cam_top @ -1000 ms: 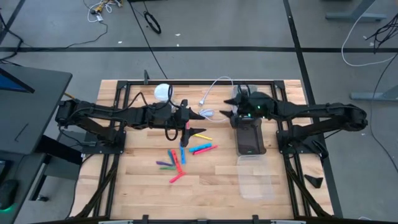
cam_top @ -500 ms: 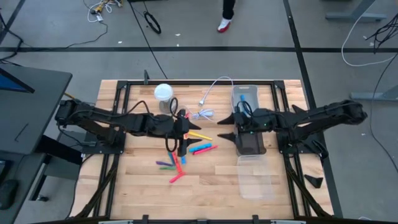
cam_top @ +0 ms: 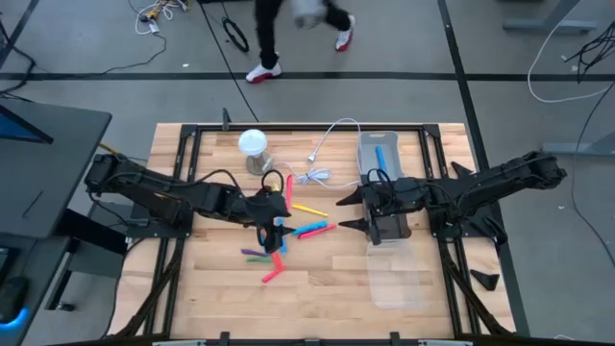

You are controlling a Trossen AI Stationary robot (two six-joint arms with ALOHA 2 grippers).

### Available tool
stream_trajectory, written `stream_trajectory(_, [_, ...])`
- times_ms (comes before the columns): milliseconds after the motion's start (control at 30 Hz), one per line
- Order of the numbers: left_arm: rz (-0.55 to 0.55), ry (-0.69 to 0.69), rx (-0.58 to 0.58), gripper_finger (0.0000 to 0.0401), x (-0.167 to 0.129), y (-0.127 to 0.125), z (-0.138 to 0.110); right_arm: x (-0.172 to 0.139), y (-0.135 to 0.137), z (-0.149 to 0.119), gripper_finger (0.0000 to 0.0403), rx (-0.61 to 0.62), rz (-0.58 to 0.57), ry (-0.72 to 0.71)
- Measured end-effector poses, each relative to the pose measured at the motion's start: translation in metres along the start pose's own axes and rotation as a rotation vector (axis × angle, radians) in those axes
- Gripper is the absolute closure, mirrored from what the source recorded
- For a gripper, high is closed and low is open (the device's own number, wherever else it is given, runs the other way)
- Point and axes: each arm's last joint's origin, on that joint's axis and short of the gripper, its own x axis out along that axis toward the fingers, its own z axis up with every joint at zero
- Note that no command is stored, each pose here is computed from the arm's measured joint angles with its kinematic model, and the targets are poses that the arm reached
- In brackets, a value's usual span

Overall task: Pick & Place Markers
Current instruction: Put the left blue highlighter into the gray bin

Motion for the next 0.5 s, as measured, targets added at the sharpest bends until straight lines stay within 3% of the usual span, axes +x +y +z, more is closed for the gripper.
stream_trajectory(367, [0.075,0.202,-0.189,0.0168,-0.002,0.01,-0.018,0.0,0.0,0.0,0.013,-0.019,0.0,0.0])
stream_trajectory(500, [0.1,0.192,-0.355,0.0168,-0.001,0.013,-0.016,0.0,0.0,0.0,0.013,-0.02,0.0,0.0])
